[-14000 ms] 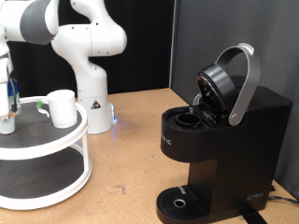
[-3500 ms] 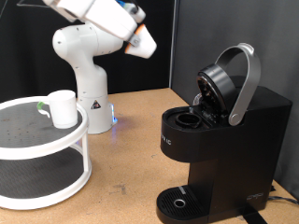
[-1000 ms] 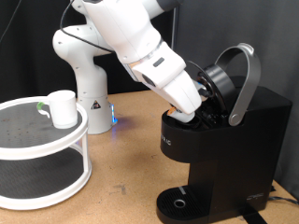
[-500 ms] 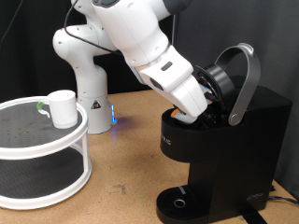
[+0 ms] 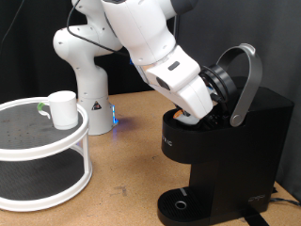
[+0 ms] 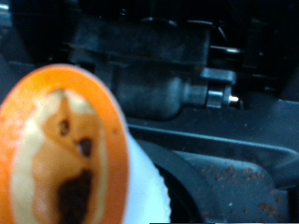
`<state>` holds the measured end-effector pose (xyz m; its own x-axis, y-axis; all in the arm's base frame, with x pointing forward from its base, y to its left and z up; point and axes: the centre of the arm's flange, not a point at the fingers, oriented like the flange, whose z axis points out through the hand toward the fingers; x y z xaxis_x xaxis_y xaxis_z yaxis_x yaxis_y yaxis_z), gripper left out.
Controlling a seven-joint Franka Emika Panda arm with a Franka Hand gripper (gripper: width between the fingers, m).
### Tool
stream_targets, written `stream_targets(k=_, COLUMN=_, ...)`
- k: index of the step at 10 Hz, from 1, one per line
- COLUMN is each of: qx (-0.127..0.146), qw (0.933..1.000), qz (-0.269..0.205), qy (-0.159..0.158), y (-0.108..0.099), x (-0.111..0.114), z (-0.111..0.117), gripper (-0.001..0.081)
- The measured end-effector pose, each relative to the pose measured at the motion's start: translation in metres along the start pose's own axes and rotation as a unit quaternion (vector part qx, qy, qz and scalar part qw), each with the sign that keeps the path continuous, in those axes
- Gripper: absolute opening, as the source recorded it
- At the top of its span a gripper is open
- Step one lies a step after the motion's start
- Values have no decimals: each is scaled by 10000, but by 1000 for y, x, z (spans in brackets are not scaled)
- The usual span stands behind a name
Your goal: Make a cup of coffee with the keurig machine
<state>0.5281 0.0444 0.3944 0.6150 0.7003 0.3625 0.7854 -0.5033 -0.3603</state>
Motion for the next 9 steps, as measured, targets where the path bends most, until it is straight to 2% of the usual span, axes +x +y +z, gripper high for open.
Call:
stream_targets(k=2, qx=-6, qw=10000, qz=9, qy=-31, y=2, x=1, z=4, gripper=84)
stream_targets(k=4, qx=59, qw=9999, qz=54, qy=-103, y=6, x=0, z=15, gripper=375)
stream_targets(k=5, qx=74, qw=9999, qz=71, qy=-82, y=6, x=1, z=17, gripper=375)
stream_targets(k=6, qx=99, qw=9999, qz=89, qy=-49, y=6, x=1, z=18, gripper=576)
stream_targets(k=7, qx=134, qw=9999, qz=83, qy=37, y=6, x=2, z=18, gripper=710)
stream_targets(k=8, qx=186, qw=9996, qz=22, qy=192, y=5, x=4, z=17, gripper=710)
stream_targets(k=9, qx=251, qw=9989, qz=-70, qy=377, y=4, x=5, z=14, gripper=787)
